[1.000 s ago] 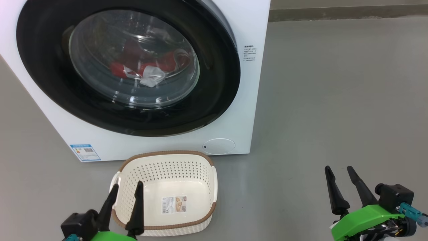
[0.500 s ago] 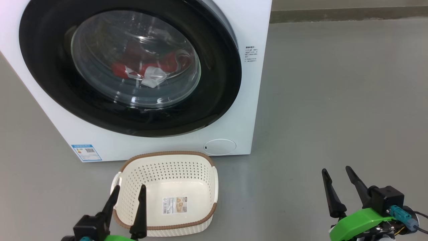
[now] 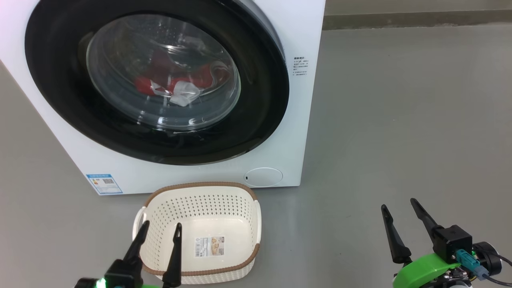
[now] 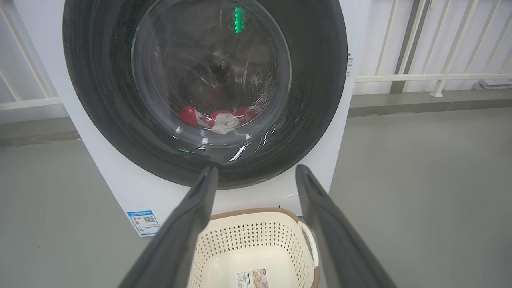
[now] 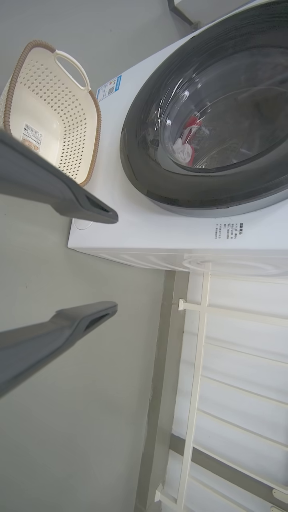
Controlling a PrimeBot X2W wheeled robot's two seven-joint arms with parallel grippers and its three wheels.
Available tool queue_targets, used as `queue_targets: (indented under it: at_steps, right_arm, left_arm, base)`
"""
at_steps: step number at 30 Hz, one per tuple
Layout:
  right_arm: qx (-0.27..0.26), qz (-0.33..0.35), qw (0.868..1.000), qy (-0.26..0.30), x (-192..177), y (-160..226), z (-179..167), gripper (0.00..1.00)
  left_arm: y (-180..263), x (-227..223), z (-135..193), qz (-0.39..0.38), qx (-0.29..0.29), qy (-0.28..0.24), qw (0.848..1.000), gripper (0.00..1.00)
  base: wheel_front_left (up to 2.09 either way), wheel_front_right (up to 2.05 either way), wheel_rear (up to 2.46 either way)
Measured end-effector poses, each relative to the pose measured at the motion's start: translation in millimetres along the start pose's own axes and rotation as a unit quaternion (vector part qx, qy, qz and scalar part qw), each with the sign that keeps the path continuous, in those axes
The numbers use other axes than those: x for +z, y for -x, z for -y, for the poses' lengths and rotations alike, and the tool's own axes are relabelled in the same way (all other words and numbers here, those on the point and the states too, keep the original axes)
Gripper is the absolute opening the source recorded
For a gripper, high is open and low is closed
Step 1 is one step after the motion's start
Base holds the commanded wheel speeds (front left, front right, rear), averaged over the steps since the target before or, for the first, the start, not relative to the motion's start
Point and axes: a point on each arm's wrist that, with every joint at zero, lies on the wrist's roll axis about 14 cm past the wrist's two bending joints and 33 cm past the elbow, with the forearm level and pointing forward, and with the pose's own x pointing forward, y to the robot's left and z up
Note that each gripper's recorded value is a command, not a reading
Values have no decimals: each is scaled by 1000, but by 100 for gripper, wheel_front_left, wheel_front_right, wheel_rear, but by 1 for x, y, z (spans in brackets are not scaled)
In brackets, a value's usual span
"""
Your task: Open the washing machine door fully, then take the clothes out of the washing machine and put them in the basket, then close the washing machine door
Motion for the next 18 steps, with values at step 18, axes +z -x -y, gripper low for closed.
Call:
queue_targets:
  at_steps: [18]
  right_arm:
    - [-3, -2, 1000, -5, -2, 0, 2, 100]
  left_arm:
    - [0, -7, 0, -11, 3, -2, 1000, 100]
  base:
    - [0, 0, 0]
